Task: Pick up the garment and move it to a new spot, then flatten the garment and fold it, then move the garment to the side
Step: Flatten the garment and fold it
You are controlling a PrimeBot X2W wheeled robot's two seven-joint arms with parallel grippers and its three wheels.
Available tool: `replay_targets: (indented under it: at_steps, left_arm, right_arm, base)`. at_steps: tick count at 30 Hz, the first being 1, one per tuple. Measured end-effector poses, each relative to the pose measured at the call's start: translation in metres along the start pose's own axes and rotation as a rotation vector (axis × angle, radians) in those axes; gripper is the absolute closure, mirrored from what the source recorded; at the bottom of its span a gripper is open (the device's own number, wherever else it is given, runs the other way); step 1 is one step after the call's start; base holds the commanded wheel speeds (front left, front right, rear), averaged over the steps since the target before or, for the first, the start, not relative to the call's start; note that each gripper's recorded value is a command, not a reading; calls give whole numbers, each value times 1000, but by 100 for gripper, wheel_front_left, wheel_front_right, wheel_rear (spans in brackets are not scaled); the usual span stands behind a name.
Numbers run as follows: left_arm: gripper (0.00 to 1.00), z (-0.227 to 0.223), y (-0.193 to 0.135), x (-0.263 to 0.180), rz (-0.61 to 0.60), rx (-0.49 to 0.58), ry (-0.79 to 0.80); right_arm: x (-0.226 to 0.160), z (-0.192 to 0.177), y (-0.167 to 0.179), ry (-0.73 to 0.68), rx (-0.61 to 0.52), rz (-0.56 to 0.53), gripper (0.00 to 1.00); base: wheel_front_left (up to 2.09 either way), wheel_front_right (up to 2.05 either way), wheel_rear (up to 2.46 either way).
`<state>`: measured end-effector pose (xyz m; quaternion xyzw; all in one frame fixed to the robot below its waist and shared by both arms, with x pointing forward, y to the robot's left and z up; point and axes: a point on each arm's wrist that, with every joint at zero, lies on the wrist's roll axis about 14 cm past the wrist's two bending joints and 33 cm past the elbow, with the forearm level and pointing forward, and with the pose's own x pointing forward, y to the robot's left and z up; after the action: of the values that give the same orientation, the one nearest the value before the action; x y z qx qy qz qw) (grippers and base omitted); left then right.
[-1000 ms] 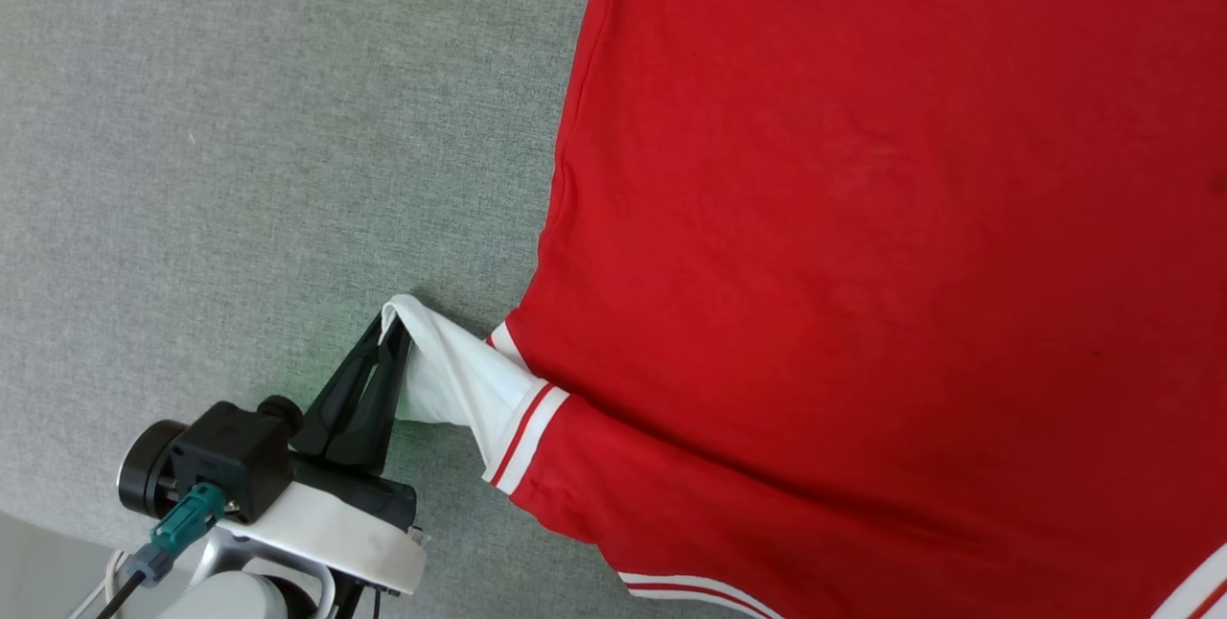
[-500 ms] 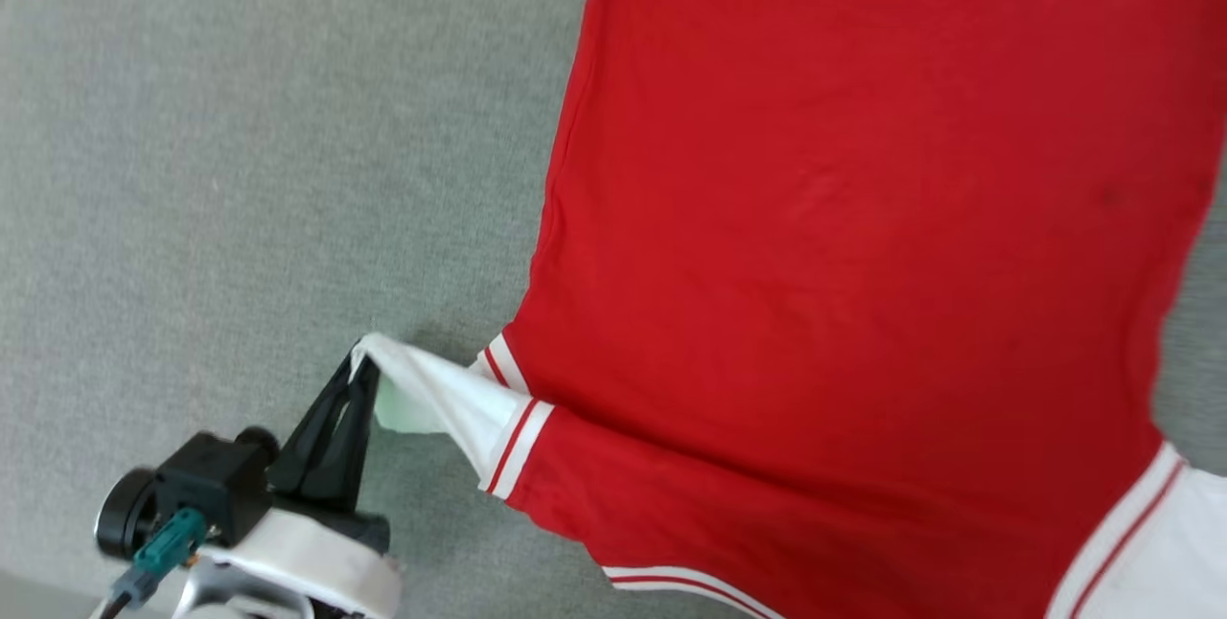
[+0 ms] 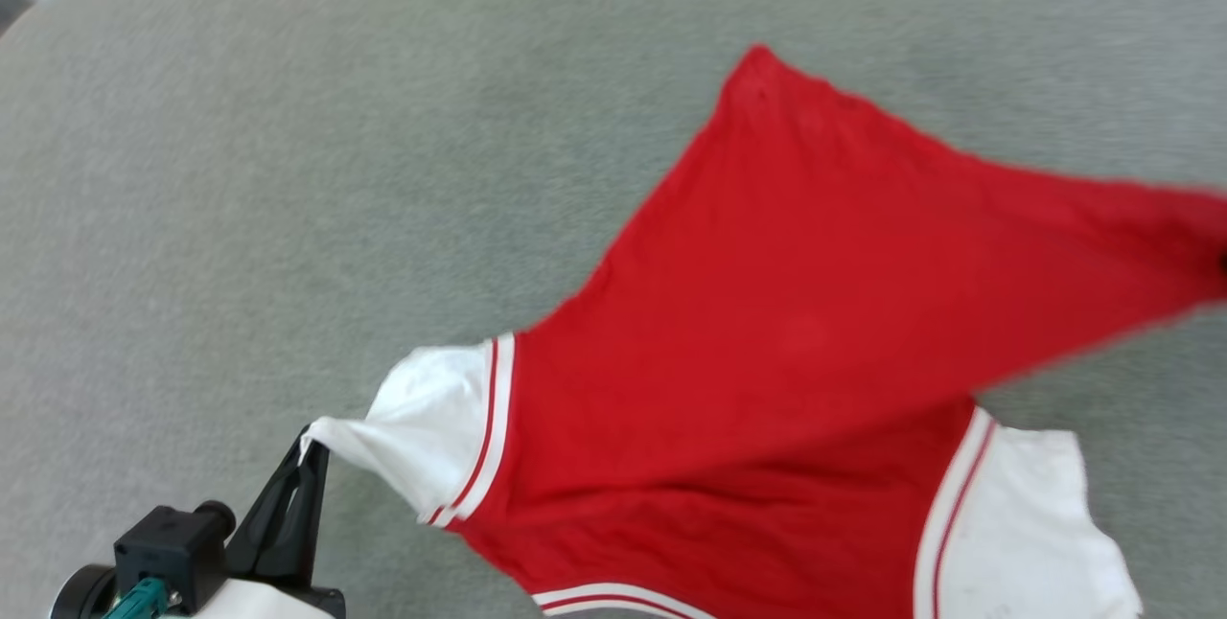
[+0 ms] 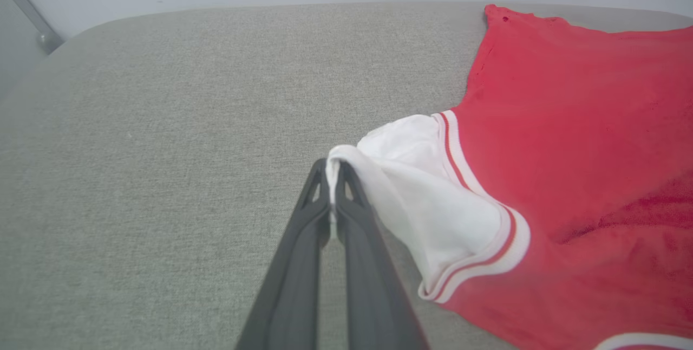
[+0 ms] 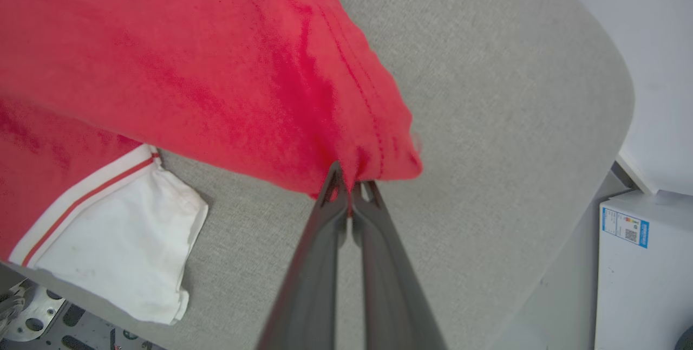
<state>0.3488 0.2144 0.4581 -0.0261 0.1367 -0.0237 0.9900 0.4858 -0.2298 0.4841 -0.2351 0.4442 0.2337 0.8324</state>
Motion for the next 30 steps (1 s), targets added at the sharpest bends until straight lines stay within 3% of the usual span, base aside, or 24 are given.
replay_targets:
  at_steps: [2, 3, 12, 18, 19, 20, 25, 30]
  left_arm:
    - [100, 3, -7, 0, -24, -1, -9]
    - [100, 3, -7, 0, -24, -1, -9]
    - [100, 10, -24, 3, -85, 1, -29]
    - [100, 9, -25, 5, -96, 13, -19]
    - [100, 9, -25, 5, -97, 14, -19]
    - [100, 9, -25, 5, -98, 15, -18]
    - [100, 10, -26, 3, -100, 18, -20]
    - [100, 10, -26, 1, -96, 14, -18]
  right_arm:
    - [-15, -53, 8, 74, 49, 17, 100]
    - [-15, -53, 8, 74, 49, 17, 100]
    - [-28, -198, 76, 272, 285, 146, 100]
    - [-10, -231, 120, 285, 392, 200, 100]
    - [-9, -231, 118, 277, 394, 189, 93]
    - [-9, -229, 115, 267, 395, 178, 0]
    - [-18, -193, 75, 155, 356, 84, 0]
    - [-39, -112, 24, -56, 279, -9, 0]
  base:
    - [0, 0, 0]
    - [0, 0, 0]
    - [0, 0, 0]
    - [0, 0, 0]
    - [0, 0, 0]
    - [0, 0, 0]
    - [0, 0, 0]
    - [0, 0, 0]
